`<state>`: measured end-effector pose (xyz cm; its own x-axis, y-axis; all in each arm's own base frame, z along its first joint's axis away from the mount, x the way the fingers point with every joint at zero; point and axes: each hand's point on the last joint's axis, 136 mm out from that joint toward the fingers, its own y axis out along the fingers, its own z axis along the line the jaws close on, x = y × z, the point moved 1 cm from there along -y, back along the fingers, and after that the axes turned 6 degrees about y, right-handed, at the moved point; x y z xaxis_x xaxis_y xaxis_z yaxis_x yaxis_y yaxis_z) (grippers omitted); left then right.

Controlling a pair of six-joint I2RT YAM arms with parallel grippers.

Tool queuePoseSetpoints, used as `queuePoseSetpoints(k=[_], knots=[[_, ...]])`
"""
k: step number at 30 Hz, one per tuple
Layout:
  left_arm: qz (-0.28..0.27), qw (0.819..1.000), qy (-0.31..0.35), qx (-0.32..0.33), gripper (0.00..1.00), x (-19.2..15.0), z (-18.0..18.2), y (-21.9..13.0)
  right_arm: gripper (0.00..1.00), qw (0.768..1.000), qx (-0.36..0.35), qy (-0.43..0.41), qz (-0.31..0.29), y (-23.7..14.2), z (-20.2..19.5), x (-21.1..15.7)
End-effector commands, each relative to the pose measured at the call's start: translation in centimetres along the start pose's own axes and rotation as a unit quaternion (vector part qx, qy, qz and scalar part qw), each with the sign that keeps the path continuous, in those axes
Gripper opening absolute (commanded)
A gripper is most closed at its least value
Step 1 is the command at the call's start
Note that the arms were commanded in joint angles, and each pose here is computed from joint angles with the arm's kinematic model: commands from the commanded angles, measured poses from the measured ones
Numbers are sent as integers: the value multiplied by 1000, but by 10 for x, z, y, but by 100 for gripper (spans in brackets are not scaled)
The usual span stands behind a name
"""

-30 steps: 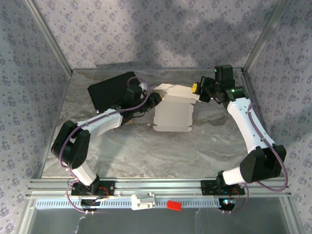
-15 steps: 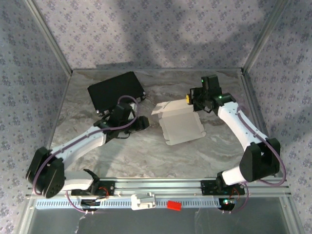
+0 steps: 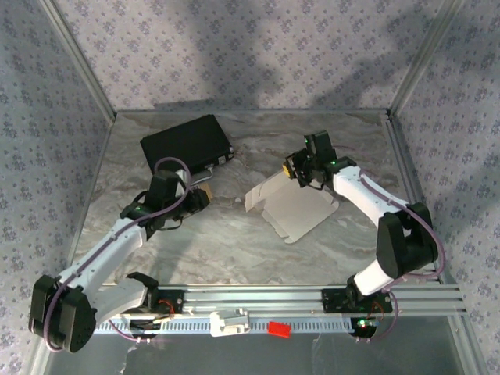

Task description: Fold the paper box

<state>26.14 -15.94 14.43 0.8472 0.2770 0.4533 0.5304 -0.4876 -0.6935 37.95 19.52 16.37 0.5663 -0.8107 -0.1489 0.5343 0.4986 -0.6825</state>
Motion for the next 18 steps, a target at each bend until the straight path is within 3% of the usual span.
queuePoseSetpoints(k=[1, 7, 11, 18], knots=[[1, 999, 33, -32, 39, 6, -10, 15, 0, 999, -23, -28, 17, 16, -22, 1], [10, 991, 119, -67, 38, 12, -35, 46, 0, 998, 11, -42, 37, 26, -29, 3], [1, 975, 204, -89, 43, 10, -59, 64, 0, 998, 33, -38, 46, 24, -31, 8], [24, 947, 288, -143, 44, -3, -92, 98, 0, 997, 50, -26, 59, 19, -31, 10]])
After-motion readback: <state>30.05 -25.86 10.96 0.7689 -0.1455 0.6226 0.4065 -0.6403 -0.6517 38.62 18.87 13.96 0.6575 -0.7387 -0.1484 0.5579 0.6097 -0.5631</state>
